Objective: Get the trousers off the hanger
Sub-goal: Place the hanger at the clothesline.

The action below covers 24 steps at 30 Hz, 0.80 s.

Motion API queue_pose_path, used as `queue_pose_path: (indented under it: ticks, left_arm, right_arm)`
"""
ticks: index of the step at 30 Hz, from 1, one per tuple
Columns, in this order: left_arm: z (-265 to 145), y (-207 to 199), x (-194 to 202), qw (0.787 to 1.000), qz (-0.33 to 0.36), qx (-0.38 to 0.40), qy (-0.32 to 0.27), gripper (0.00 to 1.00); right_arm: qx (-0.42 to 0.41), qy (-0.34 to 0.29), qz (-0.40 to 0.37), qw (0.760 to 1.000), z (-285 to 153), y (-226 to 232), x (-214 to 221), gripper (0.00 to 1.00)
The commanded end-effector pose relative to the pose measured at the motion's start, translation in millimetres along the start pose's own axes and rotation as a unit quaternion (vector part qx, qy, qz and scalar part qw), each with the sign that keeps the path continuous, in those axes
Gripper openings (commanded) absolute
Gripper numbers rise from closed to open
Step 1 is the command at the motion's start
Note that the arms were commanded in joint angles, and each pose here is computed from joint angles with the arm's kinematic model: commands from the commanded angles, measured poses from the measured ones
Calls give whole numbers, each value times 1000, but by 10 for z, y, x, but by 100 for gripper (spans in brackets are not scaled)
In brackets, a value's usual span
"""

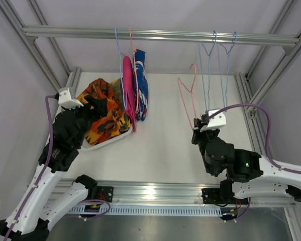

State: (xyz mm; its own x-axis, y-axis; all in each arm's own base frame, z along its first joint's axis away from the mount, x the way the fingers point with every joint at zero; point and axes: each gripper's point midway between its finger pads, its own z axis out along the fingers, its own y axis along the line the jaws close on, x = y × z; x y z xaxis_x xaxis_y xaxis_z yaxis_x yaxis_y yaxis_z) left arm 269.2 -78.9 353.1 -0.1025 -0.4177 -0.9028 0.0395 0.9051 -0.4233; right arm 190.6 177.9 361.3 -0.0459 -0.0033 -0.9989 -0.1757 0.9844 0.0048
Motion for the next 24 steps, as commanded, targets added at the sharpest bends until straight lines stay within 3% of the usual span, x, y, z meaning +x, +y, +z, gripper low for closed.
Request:
queue_pose_path:
  ticks: [1, 11, 24]
  left_arm:
    - [32, 36, -74, 1000, 6, -5, -18, 79]
    - [60, 50, -50, 1000, 5, -8, -14, 79]
    - [86, 88, -57, 1000, -1, -13, -12, 79]
  right_arm:
    - [74, -36, 44, 996, -43, -317, -307, 0]
    - [98, -83, 68, 989, 89, -696, -742, 0]
    - [68, -85, 52, 993, 499, -570, -963, 0]
